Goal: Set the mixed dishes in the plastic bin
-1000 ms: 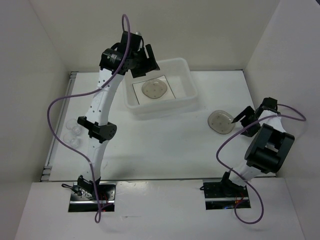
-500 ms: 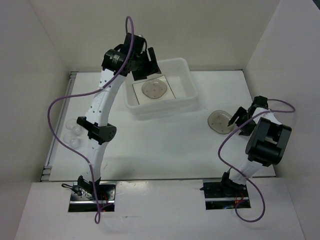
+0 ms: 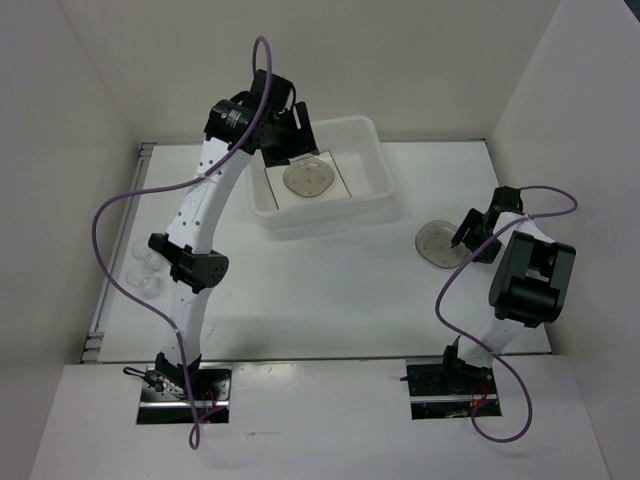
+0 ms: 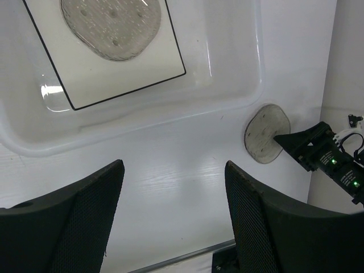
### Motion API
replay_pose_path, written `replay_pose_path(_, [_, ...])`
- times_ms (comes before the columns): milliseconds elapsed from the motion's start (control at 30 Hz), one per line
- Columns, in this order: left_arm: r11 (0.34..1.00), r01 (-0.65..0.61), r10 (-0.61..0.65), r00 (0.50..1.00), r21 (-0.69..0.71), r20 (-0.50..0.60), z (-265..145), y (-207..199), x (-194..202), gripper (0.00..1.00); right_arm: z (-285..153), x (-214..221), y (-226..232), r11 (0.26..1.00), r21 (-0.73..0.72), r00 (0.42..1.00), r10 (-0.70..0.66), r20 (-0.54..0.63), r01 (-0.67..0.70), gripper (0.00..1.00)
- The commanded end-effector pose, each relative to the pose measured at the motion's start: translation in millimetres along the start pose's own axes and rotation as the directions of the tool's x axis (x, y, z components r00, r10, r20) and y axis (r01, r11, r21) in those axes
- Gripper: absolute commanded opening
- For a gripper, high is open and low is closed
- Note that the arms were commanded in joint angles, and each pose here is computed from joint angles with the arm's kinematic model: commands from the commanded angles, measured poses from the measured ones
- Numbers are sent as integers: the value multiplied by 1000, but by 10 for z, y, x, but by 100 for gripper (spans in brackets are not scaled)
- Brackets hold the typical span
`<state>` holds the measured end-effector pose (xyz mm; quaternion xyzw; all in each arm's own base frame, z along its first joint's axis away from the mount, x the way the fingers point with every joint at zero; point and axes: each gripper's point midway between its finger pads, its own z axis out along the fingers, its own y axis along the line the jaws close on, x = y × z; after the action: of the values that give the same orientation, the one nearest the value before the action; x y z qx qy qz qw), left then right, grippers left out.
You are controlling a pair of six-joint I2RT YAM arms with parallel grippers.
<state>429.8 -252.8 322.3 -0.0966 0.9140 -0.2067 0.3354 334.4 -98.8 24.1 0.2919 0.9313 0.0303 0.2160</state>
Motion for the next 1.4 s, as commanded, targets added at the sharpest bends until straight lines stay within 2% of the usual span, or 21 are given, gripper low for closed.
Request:
replay_pose_path(0, [1000,1,-2,998,24,56,-276,-52,-99,79,42,-238,-28,1000,24,996,-8,86,6,72])
replay_pose_path(100, [1000,0,-1,999,11,40,-227,-22,-60,79,60,-262,-23,1000,20,995,-9,102,7,70])
replay_pose_path(233, [1000,1,-1,999,16,47,-271,-30,-73,79,109,-249,-35,1000,20,994,-18,103,16,54])
replay_pose_path(333, [1000,4,-4,999,8,43,-250,-40,-39,79,137,-252,-37,1000,20,994,-18,103,16,48])
replay_pose_path(433, [1000,4,-4,999,8,43,-274,-36,-36,79,150,-230,-27,1000,12,995,-18,101,17,37])
replay_pose_path(567, [1000,3,-3,999,-6,40,-271,-4,-22,79,176,-205,-19,1000,5,996,-18,90,17,11])
replay_pose_path(700, [1000,4,-3,999,-20,54,-298,26,-43,79,70,-265,62,999,-27,996,-18,90,21,0])
replay_pose_path(933, [997,19,-13,996,-69,88,-425,192,-113,79,-402,-430,160,990,-137,994,56,90,-44,0])
replay_pose_path(1067, [985,70,-54,993,-159,103,-452,564,-162,79,-816,-551,255,978,-209,990,49,135,-20,0])
replay_pose_path(1100, [989,85,-65,985,-124,157,-600,550,-270,79,-921,-605,305,973,-230,987,36,157,1,0])
replay_pose_path(1133, [981,89,-72,992,-171,104,-439,738,-103,79,-1007,-630,341,970,-244,985,34,172,9,0])
replay_pose_path(1167, [980,102,-85,991,-169,105,-422,830,-72,79,-1158,-674,396,964,-265,979,30,202,25,0])
replay_pose_path(1200, [986,147,-131,974,-80,185,-641,832,-242,79,-1215,-677,436,958,-286,977,28,210,34,0])
replay_pose_path(1233, [983,175,-160,969,-62,190,-655,929,-205,79,-1299,-689,501,947,-316,976,24,216,47,0])
replay_pose_path(1267, [969,223,-210,971,-111,117,-431,1215,118,79,-1337,-713,540,941,-334,975,22,222,55,0])
replay_pose_path(1300, [968,249,-242,957,-26,160,-627,1190,76,78,-1405,-714,578,933,-352,972,19,234,66,0])
replay_pose_path(1333, [957,289,-279,946,-39,165,-631,1380,110,78,-1504,-720,649,920,-386,971,26,238,70,0])
replay_pose_path(1367, [949,308,-297,946,-70,132,-615,1555,328,76,-1520,-707,686,911,-407,973,33,228,64,0])
